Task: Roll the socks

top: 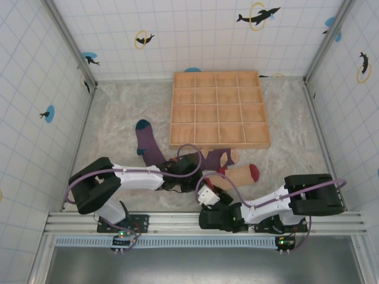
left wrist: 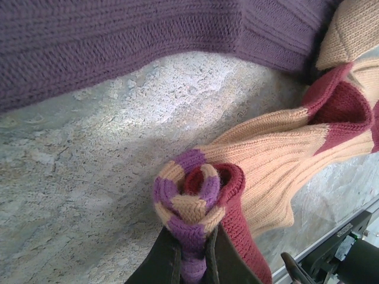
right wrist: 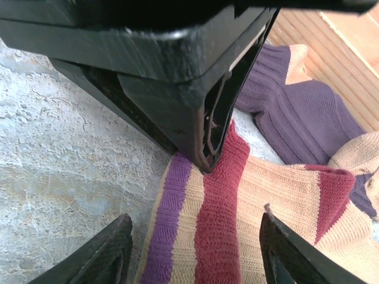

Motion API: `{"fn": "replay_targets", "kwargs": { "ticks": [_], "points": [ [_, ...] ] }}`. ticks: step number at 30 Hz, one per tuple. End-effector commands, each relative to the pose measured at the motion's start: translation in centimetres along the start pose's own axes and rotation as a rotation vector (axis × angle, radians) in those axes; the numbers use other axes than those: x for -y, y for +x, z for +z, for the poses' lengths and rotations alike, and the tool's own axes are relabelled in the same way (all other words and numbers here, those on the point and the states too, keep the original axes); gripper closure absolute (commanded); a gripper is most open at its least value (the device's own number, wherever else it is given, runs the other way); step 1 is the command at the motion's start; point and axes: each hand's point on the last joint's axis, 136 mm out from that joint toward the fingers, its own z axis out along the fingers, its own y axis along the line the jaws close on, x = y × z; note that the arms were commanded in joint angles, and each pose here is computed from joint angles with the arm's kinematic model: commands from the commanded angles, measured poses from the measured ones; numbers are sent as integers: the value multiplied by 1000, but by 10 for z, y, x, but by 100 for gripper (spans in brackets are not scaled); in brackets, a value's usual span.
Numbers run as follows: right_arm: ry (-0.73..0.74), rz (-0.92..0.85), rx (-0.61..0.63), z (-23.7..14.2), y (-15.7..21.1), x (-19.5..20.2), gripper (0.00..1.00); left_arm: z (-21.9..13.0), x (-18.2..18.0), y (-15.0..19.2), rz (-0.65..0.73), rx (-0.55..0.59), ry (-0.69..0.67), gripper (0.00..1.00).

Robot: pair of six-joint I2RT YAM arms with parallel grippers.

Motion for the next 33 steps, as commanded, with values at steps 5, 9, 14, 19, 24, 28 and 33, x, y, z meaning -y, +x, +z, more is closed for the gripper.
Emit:
{"fn": "replay_targets", "kwargs": {
  "ticks": [5, 9, 14, 19, 24, 28, 33],
  "points": [
    [30, 33, -59, 6, 19, 4, 60, 2, 4, 0, -10, -20, -2, 100],
    [11, 63, -81, 7, 26, 5, 84, 1, 5, 0, -1, -20, 3, 100],
    [-56, 128, -72, 4, 29, 4, 100, -1, 8, -1, 3, -13, 17, 82],
    [-154, 249, -56, 1, 32, 5, 100, -8, 15, -9, 22, 33, 20, 30],
    [-271, 403, -55, -2, 39, 7, 100, -18, 24, -18, 45, 85, 46, 22],
    [-372, 554, -64, -4, 46, 8, 100, -20, 28, -20, 55, 98, 59, 22],
    [-428, 720, -97, -4, 60, 14, 100, -18, 31, -20, 66, 105, 92, 27]
  ]
}}
